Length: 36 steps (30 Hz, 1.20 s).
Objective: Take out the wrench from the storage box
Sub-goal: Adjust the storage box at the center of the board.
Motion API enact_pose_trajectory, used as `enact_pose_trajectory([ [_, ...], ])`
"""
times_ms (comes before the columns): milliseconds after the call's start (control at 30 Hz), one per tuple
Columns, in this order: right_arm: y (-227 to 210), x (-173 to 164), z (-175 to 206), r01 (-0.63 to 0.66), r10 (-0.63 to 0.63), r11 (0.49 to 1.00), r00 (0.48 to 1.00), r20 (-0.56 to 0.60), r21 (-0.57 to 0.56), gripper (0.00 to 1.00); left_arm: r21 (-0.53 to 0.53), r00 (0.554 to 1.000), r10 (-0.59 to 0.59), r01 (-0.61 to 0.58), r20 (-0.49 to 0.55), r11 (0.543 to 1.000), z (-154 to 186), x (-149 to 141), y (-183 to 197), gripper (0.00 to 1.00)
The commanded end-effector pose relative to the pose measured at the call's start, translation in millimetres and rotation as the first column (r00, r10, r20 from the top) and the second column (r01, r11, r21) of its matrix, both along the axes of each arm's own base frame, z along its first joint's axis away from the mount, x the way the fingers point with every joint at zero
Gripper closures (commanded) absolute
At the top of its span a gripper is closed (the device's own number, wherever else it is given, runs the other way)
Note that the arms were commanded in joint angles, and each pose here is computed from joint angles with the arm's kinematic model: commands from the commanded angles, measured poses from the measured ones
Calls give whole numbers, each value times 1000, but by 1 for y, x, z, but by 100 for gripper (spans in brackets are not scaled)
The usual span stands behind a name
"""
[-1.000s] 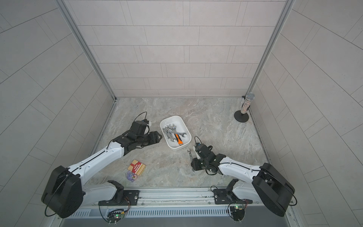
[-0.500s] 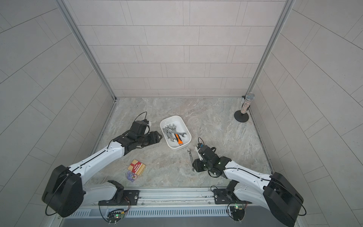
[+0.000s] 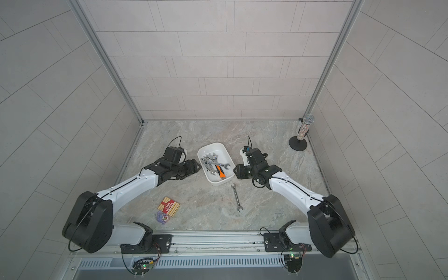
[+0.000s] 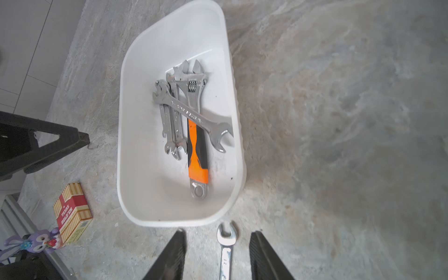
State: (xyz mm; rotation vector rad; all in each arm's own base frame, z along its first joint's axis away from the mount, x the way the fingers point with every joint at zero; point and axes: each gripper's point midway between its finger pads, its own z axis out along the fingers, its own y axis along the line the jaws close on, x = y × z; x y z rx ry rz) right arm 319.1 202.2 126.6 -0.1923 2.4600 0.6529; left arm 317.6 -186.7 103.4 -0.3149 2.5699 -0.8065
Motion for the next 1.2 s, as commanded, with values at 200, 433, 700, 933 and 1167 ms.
enact_pose_trajectory([
  [200, 33, 44, -18, -69, 69, 998, 996, -50, 4, 48, -19, 1000, 12, -12, -10, 1000, -3, 26, -12, 30],
  [433, 44, 41, -27, -100, 100, 995, 992, -71, 5, 47, -39, 998, 3, -5, -70, 999, -17, 38, -24, 30],
  [700, 22, 49, -6, -34, 36, 997, 999, 22, -69, 51, -34, 997, 5, -8, -77, 999, -16, 44, -26, 30],
  [933, -1, 64, -20, 51, -52, 995, 999, -3, -87, 48, -22, 997, 0, -2, -80, 1000, -16, 44, -26, 30],
  [1167, 30, 52, -34, -55, 52, 998, 996, -66, -33, 46, -22, 996, 4, -6, -86, 1000, -20, 46, -27, 30],
])
